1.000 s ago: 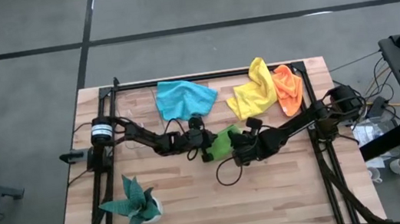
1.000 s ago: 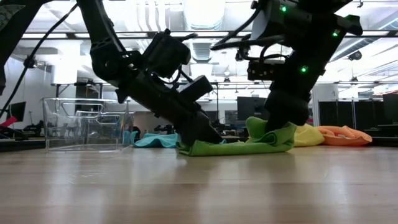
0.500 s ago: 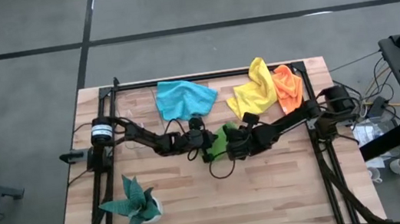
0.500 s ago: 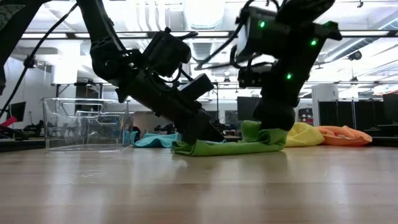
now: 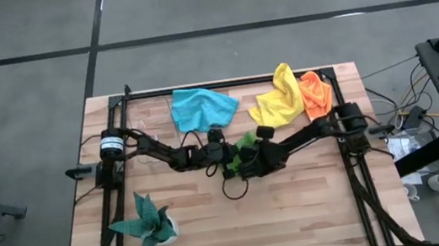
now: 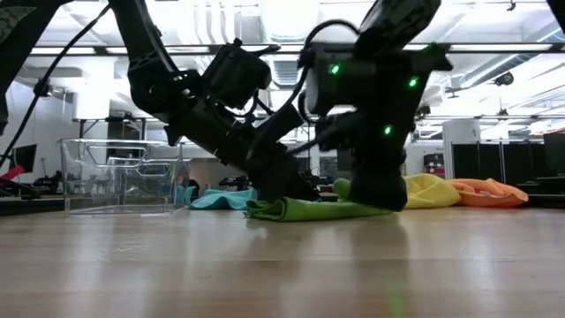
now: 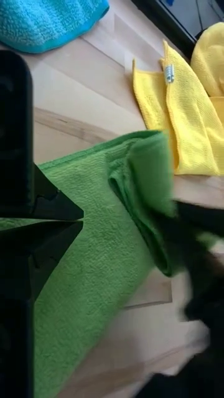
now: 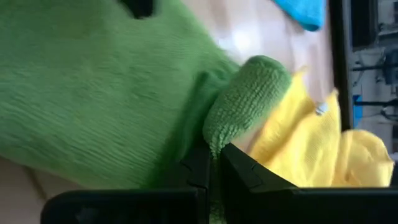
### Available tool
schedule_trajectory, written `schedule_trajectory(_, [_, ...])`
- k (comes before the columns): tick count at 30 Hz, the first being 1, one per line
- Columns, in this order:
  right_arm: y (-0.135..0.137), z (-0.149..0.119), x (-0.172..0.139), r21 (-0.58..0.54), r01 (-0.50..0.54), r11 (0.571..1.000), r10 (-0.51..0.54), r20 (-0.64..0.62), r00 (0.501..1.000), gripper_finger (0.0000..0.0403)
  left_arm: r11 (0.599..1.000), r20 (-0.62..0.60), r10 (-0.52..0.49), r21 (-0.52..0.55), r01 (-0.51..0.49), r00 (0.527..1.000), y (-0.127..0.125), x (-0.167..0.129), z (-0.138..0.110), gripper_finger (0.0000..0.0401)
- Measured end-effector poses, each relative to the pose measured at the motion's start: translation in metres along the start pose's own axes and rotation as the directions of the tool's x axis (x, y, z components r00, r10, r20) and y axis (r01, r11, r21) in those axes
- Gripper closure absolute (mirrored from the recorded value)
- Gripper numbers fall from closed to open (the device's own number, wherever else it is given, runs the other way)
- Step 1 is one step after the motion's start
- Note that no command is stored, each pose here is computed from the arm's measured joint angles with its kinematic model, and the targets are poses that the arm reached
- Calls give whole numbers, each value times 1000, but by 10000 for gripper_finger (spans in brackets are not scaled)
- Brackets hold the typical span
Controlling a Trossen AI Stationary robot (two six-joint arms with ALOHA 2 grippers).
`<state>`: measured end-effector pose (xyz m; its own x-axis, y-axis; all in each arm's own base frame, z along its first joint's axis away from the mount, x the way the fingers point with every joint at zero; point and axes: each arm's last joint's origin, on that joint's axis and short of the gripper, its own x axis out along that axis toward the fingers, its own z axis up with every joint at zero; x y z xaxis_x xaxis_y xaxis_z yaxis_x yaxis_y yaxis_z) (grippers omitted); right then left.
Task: Roll microfiber towels into tight, uniform cylinder then place into a basket
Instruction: Roll the green microfiber towel
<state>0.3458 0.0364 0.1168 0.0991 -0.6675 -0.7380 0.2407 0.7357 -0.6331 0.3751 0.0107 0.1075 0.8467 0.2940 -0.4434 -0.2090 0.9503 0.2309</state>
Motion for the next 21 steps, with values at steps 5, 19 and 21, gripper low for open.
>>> schedule_trajectory(5, [12,11,5,-68,4,998,-5,-9,1000,392,1000,-10,-1,3,1,1000,0,0,-1,401])
schedule_trajectory(19, [13,17,-9,-66,-114,991,116,17,993,351,993,3,80,81,-80,997,6,-9,8,401])
schedule_trajectory(21, [13,18,-10,-63,-120,991,121,24,992,338,988,17,118,102,-120,993,9,-13,13,401])
